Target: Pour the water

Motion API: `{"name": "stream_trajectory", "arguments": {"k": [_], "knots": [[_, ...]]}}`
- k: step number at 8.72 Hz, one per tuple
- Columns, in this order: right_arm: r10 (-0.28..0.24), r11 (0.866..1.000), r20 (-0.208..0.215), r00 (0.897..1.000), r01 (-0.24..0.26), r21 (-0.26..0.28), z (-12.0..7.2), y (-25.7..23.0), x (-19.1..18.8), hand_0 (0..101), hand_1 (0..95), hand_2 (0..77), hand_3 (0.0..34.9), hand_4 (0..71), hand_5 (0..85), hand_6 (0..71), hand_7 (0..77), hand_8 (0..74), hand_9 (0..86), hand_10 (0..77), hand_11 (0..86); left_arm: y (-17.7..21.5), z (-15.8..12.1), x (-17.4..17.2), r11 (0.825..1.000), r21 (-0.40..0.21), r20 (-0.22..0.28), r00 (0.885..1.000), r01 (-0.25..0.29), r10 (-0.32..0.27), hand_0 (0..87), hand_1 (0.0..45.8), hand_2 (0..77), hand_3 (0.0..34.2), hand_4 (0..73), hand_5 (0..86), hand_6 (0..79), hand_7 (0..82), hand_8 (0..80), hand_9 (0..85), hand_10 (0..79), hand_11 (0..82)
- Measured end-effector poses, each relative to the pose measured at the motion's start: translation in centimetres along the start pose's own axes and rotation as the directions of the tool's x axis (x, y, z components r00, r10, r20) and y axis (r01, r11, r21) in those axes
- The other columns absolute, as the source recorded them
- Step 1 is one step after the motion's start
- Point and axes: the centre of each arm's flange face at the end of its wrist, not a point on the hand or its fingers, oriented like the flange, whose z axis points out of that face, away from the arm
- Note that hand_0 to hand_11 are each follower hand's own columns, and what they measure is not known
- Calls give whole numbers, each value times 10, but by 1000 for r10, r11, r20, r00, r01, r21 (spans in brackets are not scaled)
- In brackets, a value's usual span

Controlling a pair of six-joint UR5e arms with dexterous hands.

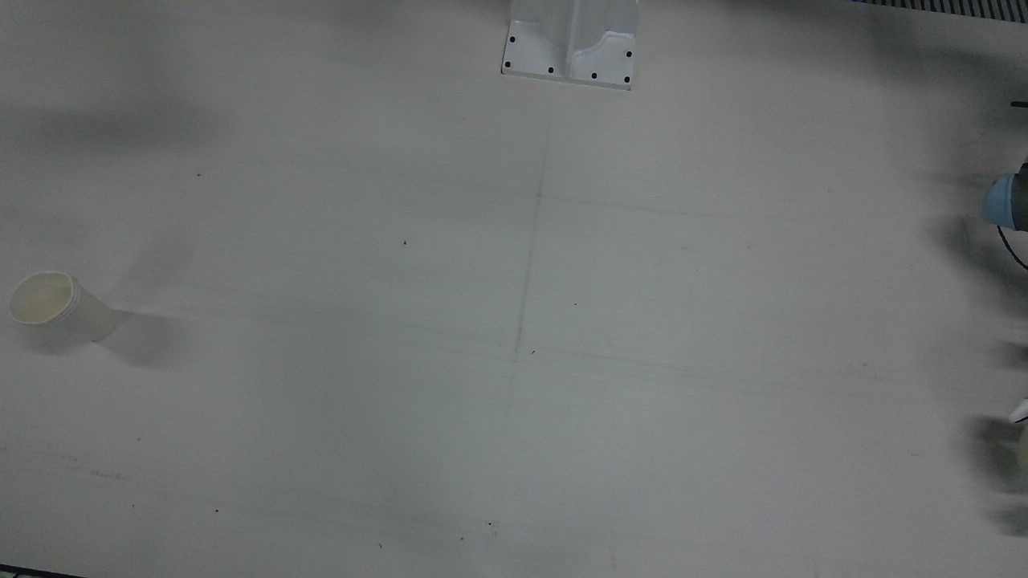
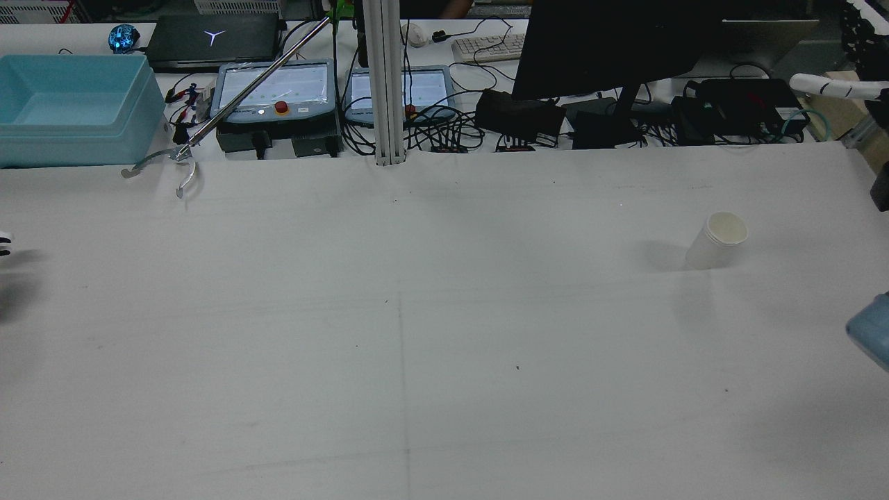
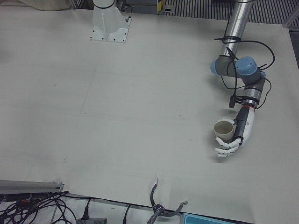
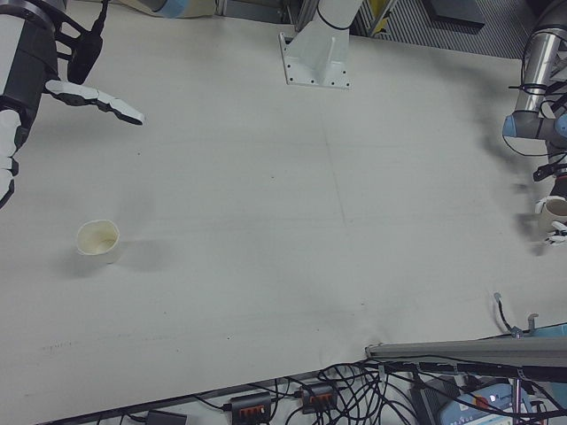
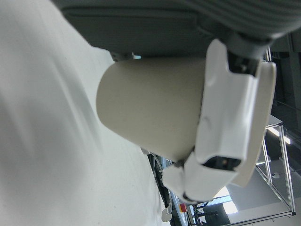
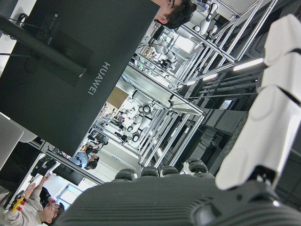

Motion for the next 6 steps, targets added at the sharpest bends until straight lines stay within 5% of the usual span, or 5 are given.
{"name": "stream_trajectory", "arguments": {"k": [4,5,6], "knots": [[0,1000,0,1000,0,0,0,0,0,462,142,142,0,33,5,5,11,5,16,5,11,1,1,2,1000,-5,-6,1000,2,-2,584,131,469,0,469,442,333,344,180,273,158,235],[0,1000,0,1000,0,0,0,0,0,462,142,142,0,33,5,5,11,5,16,5,11,1,1,2,1000,-7,-7,1000,2,-2,482,93,442,0,469,442,349,355,191,273,158,235],[0,1000,1,1000,0,-1,0,0,0,461,142,131,0,33,5,5,11,5,16,5,11,1,1,3,1000,-8,-8,1000,3,-3,482,93,442,0,469,442,349,355,191,273,158,235]]}}
